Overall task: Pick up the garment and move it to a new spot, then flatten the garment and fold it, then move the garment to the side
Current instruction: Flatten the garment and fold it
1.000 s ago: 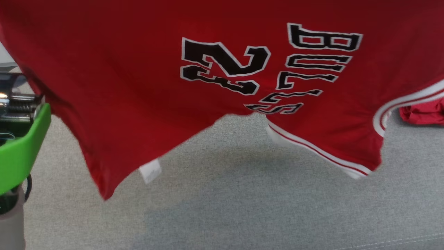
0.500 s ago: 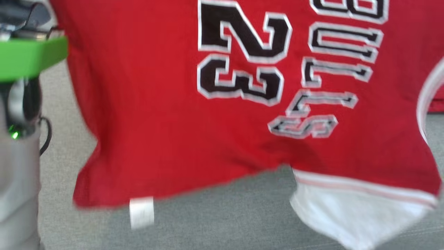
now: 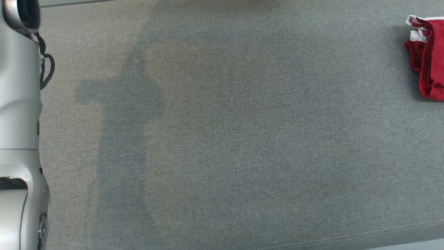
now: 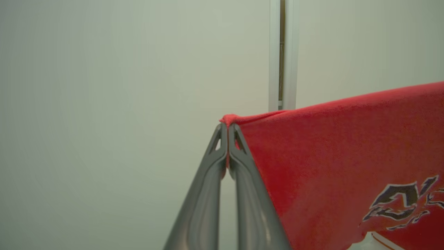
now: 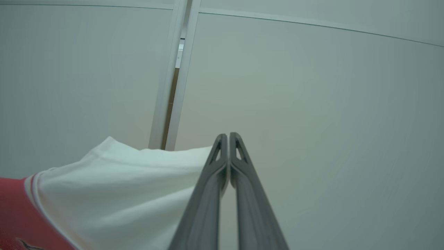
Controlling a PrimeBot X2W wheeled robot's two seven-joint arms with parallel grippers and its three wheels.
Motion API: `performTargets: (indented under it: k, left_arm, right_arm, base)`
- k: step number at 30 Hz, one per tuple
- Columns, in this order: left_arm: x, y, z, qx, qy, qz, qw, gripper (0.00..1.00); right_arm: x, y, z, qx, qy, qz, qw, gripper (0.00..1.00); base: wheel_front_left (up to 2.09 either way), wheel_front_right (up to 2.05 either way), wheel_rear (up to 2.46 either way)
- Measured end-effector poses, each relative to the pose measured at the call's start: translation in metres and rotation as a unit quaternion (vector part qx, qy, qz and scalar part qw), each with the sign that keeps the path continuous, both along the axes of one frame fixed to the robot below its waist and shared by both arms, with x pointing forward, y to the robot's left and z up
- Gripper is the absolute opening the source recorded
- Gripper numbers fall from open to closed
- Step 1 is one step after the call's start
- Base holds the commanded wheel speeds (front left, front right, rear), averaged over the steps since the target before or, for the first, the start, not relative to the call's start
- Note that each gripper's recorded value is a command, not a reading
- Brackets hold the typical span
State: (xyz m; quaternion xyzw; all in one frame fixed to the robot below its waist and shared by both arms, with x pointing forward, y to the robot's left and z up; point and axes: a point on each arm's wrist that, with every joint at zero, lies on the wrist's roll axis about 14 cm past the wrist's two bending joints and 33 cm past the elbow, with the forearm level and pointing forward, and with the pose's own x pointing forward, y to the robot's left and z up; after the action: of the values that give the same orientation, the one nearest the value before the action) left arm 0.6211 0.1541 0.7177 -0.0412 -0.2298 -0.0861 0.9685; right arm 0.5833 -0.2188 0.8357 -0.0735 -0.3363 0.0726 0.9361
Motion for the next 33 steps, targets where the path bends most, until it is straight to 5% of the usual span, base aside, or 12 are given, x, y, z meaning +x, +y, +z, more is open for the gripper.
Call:
performTargets:
  k: [6,14,23,33]
  left_arm:
    - [0.009,-0.002,-0.123,0.005,0.159,0.006,0.987,0.0]
    - [-0.035,-0.013,-0.27,-0.008,0.328,0.003,0.945,0.0]
    - [-0.085,0.001,-0.314,-0.035,0.357,0.024,0.933,0.0]
    - [-0.149,0.01,-0.312,-0.035,0.338,0.034,0.94,0.0]
  right_arm:
    - [0.033,0.022,-0.106,0.026,0.12,0.025,0.992,0.0]
    - [0.016,0.047,-0.285,0.09,0.311,0.046,0.945,0.0]
    - [-0.046,0.045,-0.359,0.159,0.368,0.045,0.915,0.0]
    - [-0.123,0.044,-0.365,0.176,0.357,0.038,0.916,0.0]
  base:
    - [0.0,0.0,0.0]
    - [0.0,0.0,0.0]
    - [0.0,0.0,0.0]
    - [0.0,0.0,0.0]
